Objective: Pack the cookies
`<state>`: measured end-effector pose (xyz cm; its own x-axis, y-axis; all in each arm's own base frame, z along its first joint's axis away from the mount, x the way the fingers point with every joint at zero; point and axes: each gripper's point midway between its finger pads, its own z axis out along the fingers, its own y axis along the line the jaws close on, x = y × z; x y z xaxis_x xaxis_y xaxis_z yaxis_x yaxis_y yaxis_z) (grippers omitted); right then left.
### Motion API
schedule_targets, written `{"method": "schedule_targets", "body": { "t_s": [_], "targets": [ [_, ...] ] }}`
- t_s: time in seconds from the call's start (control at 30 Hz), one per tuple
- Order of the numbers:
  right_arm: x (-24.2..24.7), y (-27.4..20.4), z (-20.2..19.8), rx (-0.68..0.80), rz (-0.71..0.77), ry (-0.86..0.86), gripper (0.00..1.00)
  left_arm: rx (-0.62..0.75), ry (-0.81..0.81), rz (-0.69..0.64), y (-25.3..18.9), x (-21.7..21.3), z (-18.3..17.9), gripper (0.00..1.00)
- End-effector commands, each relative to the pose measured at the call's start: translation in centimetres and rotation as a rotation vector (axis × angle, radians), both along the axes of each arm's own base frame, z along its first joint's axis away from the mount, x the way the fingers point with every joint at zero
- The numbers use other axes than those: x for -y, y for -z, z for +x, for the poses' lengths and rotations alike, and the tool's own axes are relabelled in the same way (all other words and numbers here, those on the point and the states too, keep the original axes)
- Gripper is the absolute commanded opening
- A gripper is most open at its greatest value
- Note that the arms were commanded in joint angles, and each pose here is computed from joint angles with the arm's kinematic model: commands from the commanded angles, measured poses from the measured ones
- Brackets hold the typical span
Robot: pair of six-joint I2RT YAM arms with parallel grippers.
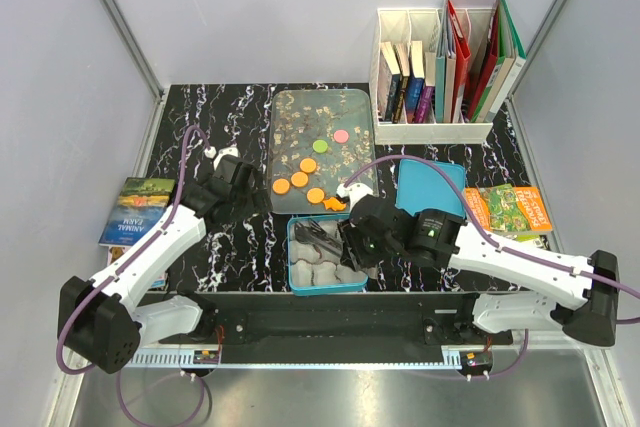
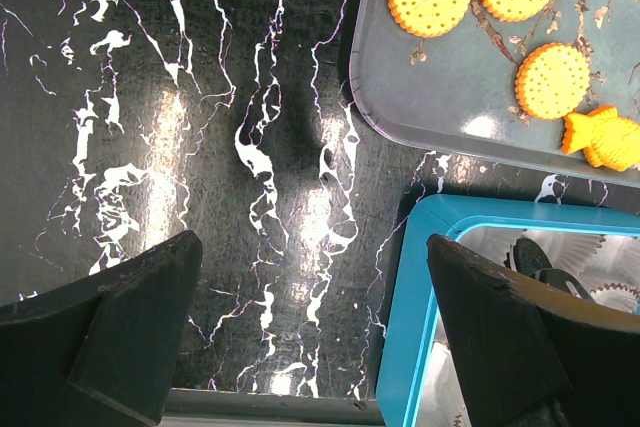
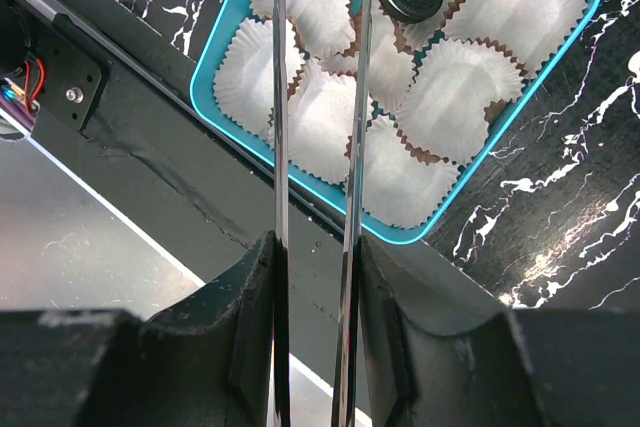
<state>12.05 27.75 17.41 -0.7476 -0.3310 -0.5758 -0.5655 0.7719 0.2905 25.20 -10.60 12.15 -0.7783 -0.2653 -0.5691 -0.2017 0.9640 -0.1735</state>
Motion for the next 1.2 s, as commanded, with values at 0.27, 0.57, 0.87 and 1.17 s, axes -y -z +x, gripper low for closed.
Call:
{"method": "schedule_targets", "body": {
  "t_s": [0.27, 0.57, 0.87, 1.17],
  "targets": [
    [-1.5, 0.7, 1.0, 0.041, 0.034, 0.017, 0.0, 0.031, 0.0, 0.001, -1.0, 0.0, 0.4, 0.99],
    [-1.3, 0.2, -0.5, 0.004, 0.042, -0.015, 0.0, 0.028, -0.001, 0.002, -0.9, 0.1, 0.6, 0.99],
    [-1.2, 0.4, -2.1, -0.004, 0.027, -0.034, 0.0, 0.024, -0.002, 0.002, -0.8, 0.1, 0.5, 0.99],
    [-0.8, 1.1, -1.8, 0.001, 0.005, -0.01, 0.13, 0.022, -0.005, 0.0, -0.7, 0.1, 0.5, 0.99]
  ]
}}
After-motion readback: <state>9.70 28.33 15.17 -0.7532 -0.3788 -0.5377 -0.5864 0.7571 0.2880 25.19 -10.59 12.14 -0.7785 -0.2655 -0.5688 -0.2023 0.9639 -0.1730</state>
